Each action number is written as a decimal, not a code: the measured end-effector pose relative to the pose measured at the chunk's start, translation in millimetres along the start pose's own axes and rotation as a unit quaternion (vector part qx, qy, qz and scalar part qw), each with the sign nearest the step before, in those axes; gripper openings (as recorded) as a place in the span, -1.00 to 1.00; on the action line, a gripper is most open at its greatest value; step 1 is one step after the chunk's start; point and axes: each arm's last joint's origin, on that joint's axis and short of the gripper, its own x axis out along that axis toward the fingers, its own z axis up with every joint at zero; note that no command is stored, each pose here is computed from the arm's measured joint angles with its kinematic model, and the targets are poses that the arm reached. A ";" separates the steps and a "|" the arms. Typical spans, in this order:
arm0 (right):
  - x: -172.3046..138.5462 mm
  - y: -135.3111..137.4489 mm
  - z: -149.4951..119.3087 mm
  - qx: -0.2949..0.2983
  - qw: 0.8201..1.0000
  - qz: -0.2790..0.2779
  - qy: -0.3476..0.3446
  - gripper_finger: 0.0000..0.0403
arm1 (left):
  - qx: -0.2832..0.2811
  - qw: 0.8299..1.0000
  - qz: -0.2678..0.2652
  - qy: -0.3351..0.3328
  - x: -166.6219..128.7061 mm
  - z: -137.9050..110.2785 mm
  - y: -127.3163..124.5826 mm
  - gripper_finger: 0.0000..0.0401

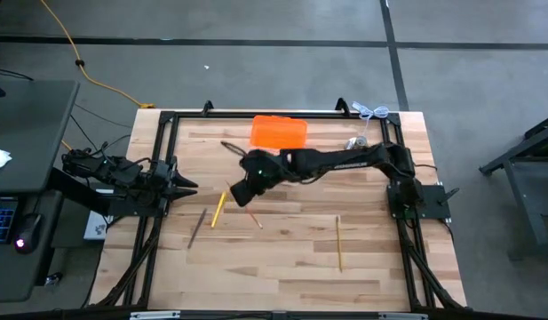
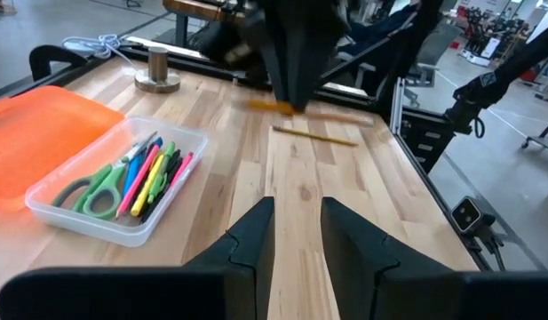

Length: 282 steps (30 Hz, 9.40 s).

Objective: Pick & place school supplies into a supply box
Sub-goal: Put the orange pencil into the transparent supply box, then put the yellow pencil into the transparent supply box

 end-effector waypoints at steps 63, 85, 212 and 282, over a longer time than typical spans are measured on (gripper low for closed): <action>-92.0 45.7 41.0 -0.262 0.933 0.236 -0.077 -0.99 | -0.025 1.000 0.000 0.000 0.1 0.0 0.0 -0.39; -88.3 0.3 50.8 -0.391 0.892 -0.166 -0.152 -0.99 | -0.023 0.999 0.032 -0.003 -0.1 -0.8 2.2 -0.39; 28.8 -180.2 70.4 -0.292 0.917 -0.234 0.137 -0.99 | -0.024 0.998 0.057 -0.012 -0.1 -0.4 3.6 -0.39; -74.7 -53.9 -0.9 -0.174 0.933 -0.238 0.206 -0.26 | -0.020 0.998 0.059 -0.004 -0.1 -2.0 4.1 -0.39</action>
